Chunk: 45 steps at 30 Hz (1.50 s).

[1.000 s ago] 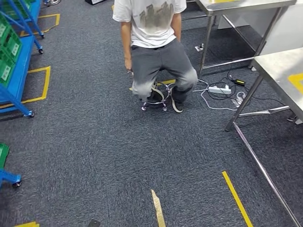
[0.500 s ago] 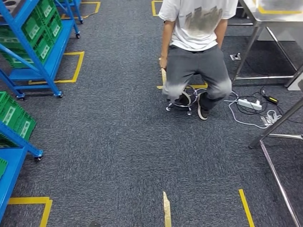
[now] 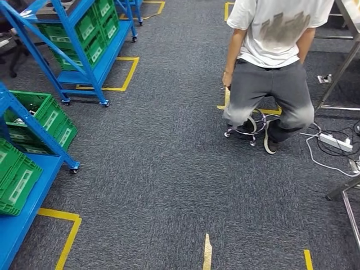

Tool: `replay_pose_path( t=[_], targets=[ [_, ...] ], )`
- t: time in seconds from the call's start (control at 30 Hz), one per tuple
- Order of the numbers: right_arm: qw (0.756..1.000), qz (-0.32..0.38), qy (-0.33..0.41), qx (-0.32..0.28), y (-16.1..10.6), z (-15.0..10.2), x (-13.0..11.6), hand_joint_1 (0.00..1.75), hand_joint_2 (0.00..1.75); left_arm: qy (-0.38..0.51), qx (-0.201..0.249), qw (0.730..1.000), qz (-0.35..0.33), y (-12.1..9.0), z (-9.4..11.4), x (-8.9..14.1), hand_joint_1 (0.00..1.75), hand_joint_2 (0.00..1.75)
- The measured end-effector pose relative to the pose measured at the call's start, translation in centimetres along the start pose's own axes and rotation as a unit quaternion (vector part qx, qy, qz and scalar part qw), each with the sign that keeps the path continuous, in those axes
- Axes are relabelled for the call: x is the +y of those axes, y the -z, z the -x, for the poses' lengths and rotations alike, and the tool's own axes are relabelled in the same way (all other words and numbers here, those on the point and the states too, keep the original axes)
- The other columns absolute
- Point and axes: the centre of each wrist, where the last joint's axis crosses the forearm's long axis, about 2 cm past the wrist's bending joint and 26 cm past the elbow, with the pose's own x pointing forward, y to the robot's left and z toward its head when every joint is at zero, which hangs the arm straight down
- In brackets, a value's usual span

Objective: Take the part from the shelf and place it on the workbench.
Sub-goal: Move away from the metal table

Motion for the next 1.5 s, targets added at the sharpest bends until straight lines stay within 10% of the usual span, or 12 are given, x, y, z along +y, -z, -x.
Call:
replay_pose_path(
  t=[1.5],
  targets=[
    [1.000,-0.011,0.011,0.012,0.00,0.00,0.06,0.00,0.00,0.011,0.001,1.000,0.003,-0.06,0.60,0.38,0.00,0.00]
  ],
)
